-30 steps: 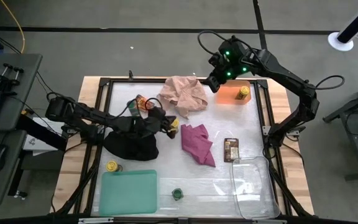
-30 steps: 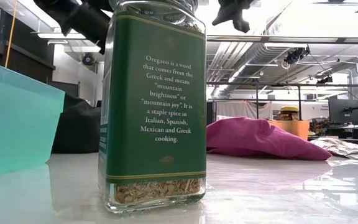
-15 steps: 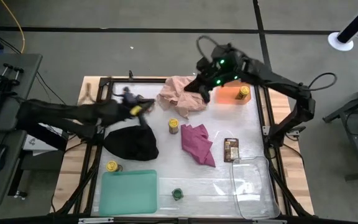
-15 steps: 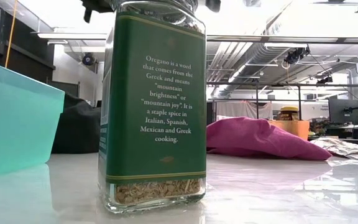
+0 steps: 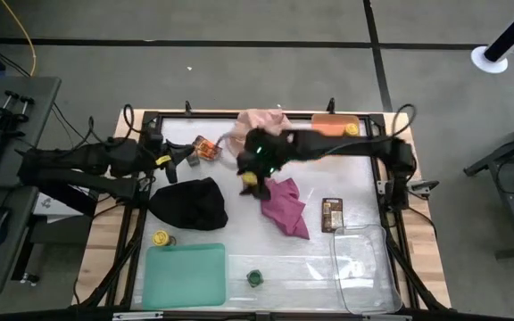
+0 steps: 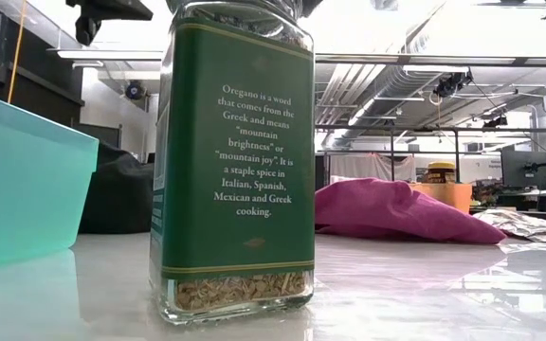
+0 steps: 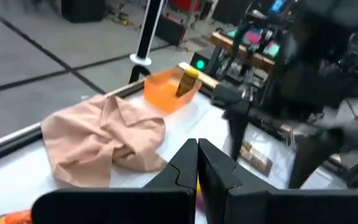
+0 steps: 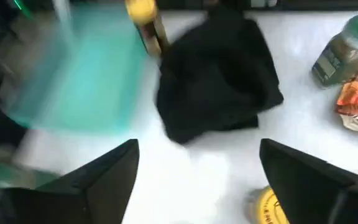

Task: Sort spices by type
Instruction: Put the top yellow seasoning bottle into the orange bin

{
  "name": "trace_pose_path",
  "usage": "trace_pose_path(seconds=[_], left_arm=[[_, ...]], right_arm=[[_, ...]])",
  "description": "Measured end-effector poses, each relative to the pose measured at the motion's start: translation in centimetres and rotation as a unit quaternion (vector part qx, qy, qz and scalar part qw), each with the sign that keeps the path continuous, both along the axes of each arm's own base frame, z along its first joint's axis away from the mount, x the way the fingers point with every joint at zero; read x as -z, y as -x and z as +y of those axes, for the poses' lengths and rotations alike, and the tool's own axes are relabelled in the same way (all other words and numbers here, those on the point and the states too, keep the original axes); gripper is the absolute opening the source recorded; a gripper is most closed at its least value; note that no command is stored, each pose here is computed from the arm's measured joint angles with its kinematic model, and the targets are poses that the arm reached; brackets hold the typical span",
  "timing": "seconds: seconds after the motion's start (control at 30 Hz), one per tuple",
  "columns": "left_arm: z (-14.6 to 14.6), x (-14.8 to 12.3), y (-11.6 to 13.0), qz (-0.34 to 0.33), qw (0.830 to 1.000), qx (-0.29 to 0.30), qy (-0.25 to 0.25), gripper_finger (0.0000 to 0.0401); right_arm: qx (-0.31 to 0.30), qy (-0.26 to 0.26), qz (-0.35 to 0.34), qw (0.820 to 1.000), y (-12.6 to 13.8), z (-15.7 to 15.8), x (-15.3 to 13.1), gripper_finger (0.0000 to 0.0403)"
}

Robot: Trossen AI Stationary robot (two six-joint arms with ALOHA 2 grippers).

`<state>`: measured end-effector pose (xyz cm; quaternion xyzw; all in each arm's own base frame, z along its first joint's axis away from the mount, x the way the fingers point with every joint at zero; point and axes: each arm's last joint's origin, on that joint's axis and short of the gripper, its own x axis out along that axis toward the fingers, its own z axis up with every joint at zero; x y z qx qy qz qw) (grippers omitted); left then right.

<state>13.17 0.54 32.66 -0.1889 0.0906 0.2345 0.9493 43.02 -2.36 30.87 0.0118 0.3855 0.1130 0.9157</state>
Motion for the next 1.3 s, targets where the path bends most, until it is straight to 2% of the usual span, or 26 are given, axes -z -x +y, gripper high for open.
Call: trace_pose_path(seconds=[0.13, 0.23, 0.47, 0.6, 0.77, 0.93, 1.3], left_arm=[[-0.1, 0.3, -0.4, 0.011, 1.0, 0.01, 0.004, 0.0], [-0.1, 0.4, -0.6, 0.015, 1.0, 0.013, 0.005, 0.0], [-0.1, 0.4, -0.8, 0.011, 1.0, 0.01, 0.013, 0.0], [-0.1, 0.0, -0.9, -0.012, 1.0, 0.009, 0.017, 0.0], [-0.1, -0.2, -1.0, -0.024, 0.999, 0.01, 0.018, 0.0], [-0.1, -0.2, -1.0, -0.024, 1.0, 0.01, 0.018, 0.0], [-0.1, -0.2, -0.9, -0.027, 0.999, 0.008, 0.024, 0.0]], right_arm=[[-0.015, 0.113, 0.032, 0.993, -1.0, 0.5, 2.5, 0.0342], [-0.012, 0.153, 0.046, 0.987, -1.2, 0.4, 3.3, 0.034], [0.004, 0.138, 0.096, 0.986, -0.6, -1.4, 4.2, 0.0339], [0.021, 0.142, 0.083, 0.986, -1.0, -2.4, 4.4, 0.0339], [0.012, 0.113, 0.117, 0.987, -1.5, -2.7, 6.6, 0.0338], [0.013, 0.117, 0.11, 0.987, -2.1, -2.7, 7.3, 0.0339], [0.024, 0.111, 0.162, 0.98, -2.9, -2.9, 11.2, 0.0333]])
